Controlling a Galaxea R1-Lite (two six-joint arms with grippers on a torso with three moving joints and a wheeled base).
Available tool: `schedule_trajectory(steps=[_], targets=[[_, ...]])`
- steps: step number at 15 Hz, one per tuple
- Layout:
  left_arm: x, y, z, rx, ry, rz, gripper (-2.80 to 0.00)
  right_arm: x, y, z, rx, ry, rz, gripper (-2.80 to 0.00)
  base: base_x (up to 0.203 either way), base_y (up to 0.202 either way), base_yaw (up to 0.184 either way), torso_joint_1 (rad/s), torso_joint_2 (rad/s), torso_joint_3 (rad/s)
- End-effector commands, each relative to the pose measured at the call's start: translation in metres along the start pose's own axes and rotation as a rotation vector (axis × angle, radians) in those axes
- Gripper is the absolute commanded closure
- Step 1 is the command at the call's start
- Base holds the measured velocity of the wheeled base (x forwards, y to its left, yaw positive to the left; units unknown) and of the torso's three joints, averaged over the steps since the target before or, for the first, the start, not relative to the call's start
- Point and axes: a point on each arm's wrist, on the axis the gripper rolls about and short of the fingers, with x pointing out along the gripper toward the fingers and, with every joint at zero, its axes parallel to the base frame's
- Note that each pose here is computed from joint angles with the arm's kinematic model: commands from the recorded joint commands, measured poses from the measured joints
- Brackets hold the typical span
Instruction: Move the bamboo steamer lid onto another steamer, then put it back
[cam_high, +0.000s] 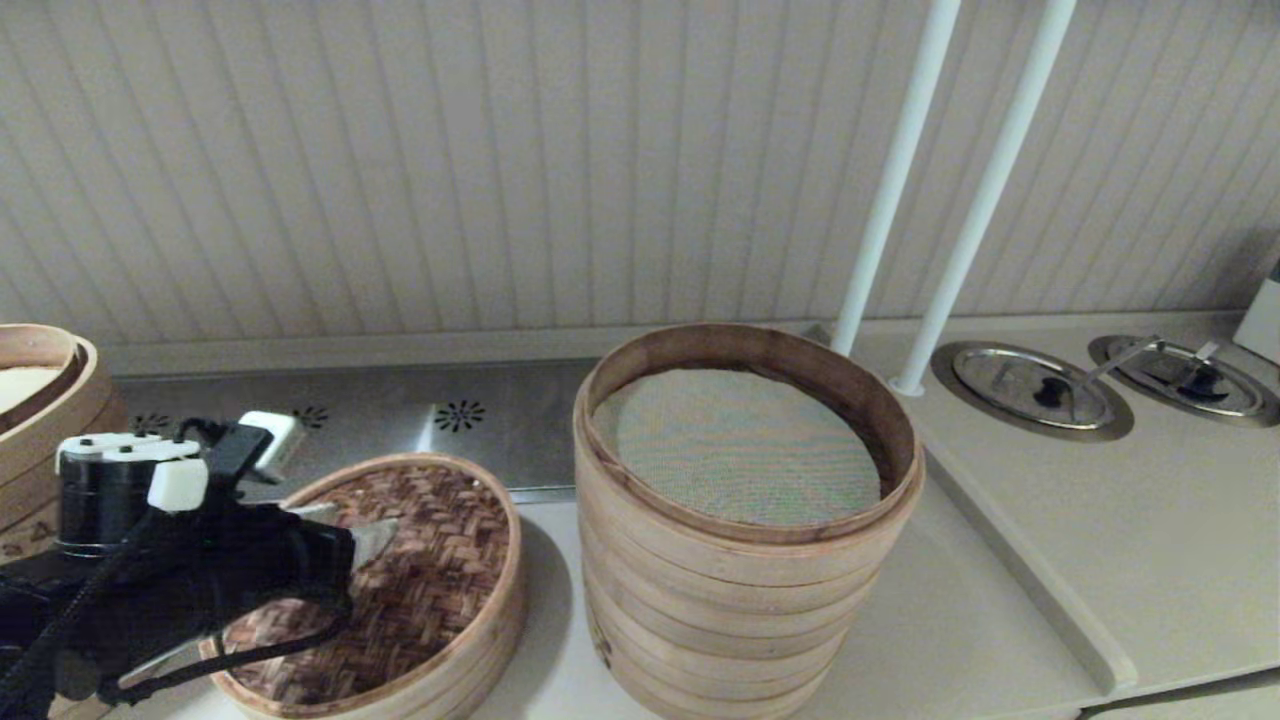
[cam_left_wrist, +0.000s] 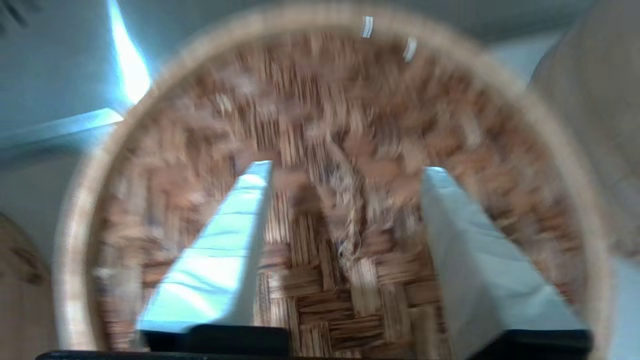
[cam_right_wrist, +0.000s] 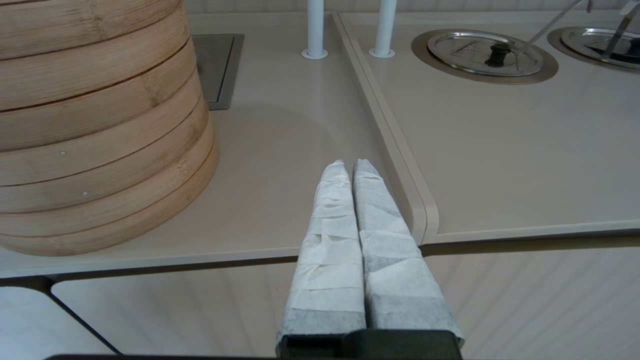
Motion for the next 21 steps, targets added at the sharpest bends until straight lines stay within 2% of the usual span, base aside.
schedule_trajectory(steps=[1,3,5,6,10,13,17,19,21], targets=[[-0.035,-0.001,0.021,0.007,-0.161,0.016,-2.80,0.000,0.000,-0.001,0.000,0.003,-0.001,0.00,0.000,0.000,0.000,0.000,0.00,0.000],[-0.064,-0.001,0.030,0.008,-0.232,0.043,-2.80,0.000,0.000,-0.001,0.000,0.003,-0.001,0.00,0.000,0.000,0.000,0.000,0.00,0.000],[-0.098,-0.002,0.033,0.008,-0.257,0.059,-2.80,0.000,0.000,-0.001,0.000,0.003,0.000,0.00,0.000,0.000,0.000,0.000,0.00,0.000],[-0.118,-0.003,0.033,0.007,-0.261,0.066,0.00,0.000,0.000,-0.001,0.000,0.003,0.000,0.00,0.000,0.000,0.000,0.000,0.00,0.000],[-0.190,-0.004,0.012,-0.001,-0.318,0.110,0.00,0.000,0.000,-0.001,0.000,0.003,0.000,0.00,0.000,0.000,0.000,0.000,0.00,0.000],[-0.219,-0.006,-0.032,-0.010,-0.328,0.143,0.00,0.000,0.000,-0.001,0.000,0.003,0.000,0.00,0.000,0.000,0.000,0.000,0.00,0.000],[-0.214,-0.009,-0.094,-0.033,-0.245,0.167,0.00,0.000,0.000,-0.001,0.000,0.003,0.000,0.00,0.000,0.000,0.000,0.000,0.00,0.000],[-0.203,-0.008,-0.108,-0.048,-0.200,0.174,0.00,0.000,0.000,-0.001,0.000,0.003,-0.001,0.00,0.000,0.000,0.000,0.000,0.00,0.000],[-0.201,-0.008,-0.110,-0.056,-0.213,0.175,0.00,0.000,0.000,-0.001,0.000,0.003,-0.001,0.00,0.000,0.000,0.000,0.000,0.00,0.000]])
